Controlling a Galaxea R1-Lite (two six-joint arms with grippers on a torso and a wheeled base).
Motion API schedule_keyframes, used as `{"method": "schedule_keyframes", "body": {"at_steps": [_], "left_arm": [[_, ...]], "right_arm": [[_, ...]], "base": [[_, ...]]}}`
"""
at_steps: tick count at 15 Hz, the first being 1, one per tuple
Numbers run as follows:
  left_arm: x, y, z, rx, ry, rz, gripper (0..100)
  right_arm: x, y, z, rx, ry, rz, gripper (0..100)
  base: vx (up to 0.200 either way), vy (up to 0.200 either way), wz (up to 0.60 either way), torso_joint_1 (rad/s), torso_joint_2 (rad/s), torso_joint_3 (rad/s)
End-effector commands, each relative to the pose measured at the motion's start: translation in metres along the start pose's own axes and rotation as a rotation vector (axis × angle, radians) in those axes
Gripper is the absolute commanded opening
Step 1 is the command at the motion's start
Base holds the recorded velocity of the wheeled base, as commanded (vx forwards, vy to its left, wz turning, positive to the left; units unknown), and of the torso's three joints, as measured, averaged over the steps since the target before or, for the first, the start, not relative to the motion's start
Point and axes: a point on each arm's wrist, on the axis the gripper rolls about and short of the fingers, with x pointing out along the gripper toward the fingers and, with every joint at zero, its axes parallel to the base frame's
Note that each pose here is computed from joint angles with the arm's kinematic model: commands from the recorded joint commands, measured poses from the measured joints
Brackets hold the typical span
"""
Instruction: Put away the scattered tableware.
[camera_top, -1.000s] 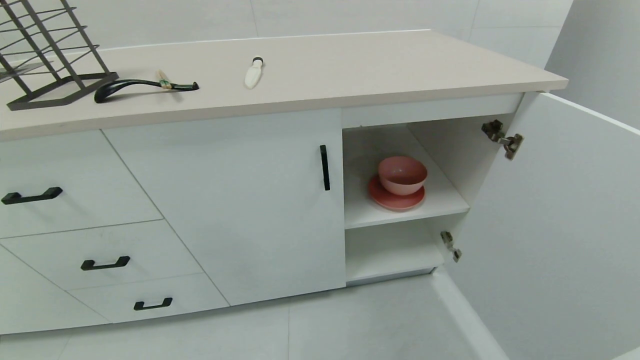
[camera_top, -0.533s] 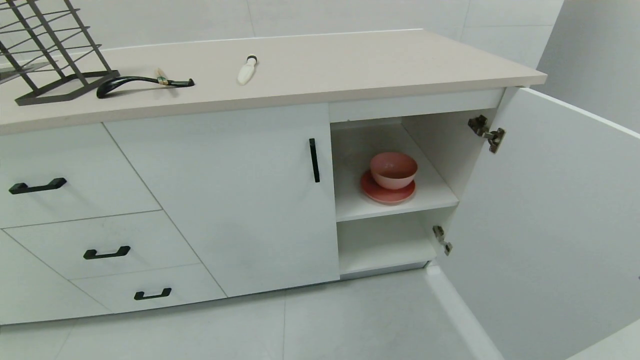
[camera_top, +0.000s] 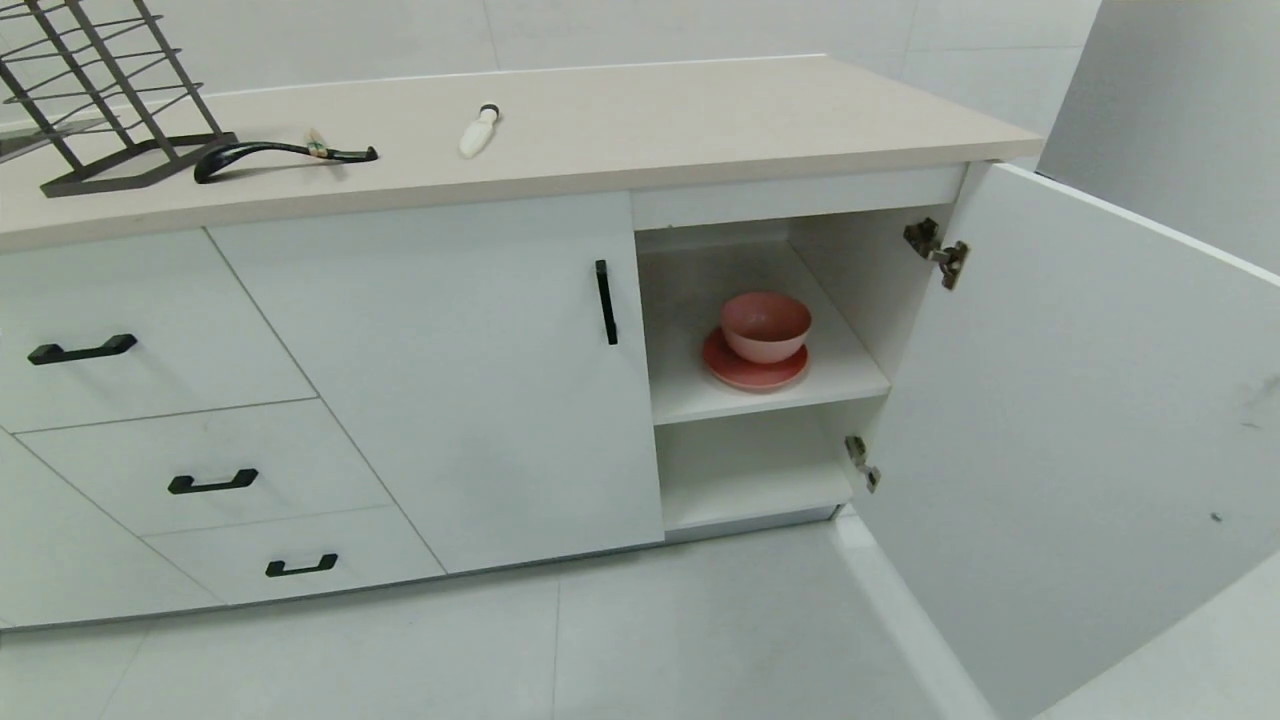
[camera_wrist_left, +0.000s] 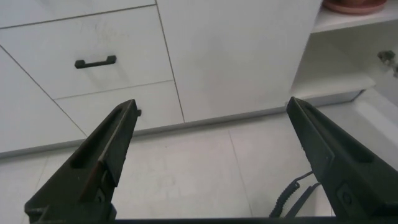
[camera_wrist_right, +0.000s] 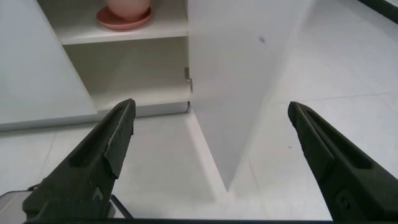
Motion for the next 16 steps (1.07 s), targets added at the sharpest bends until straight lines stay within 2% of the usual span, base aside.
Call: {"method": "schedule_keyframes", "body": {"at_steps": [1,7,12,13,15,16], "left_arm": [[0.0001,0.0000,-0.0001,0.000,0.002,0.000,100],[0.0001,0.0001,-0.0001,0.000,0.002,0.001,100],[0.0001,0.0001,-0.0001,0.000,0.002,0.001,100],[0.0001,0.0001,-0.0001,0.000,0.002,0.001,100],[0.0001,0.0000,0.0001,0.003,0.001,0.000,100],[0.0001,0.0000,0.0001,0.003,0.001,0.000,100]], "right_arm": [[0.0002,0.0000,0.0001,-0.001,0.002,-0.003,100],[0.0002,0.0000,0.0001,-0.001,0.002,-0.003,100],[0.0002,0.0000,0.0001,-0.004,0.002,-0.003,100],[0.0002,0.0000,0.0001,-0.004,0.002,-0.003,100],[0.0002,0.0000,0.0001,-0.002,0.002,-0.003,100],[0.0002,0.0000,0.0001,-0.002,0.002,-0.003,100]], "base": [[0.000,-0.200,0.00,0.002,0.01,0.002],[0.000,-0.200,0.00,0.002,0.00,0.001],[0.200,-0.200,0.00,0.004,0.00,0.005],[0.000,-0.200,0.00,0.007,0.01,0.002],[-0.200,-0.200,0.00,0.003,0.00,-0.002],[-0.200,0.000,0.00,0.002,0.01,0.002]]}}
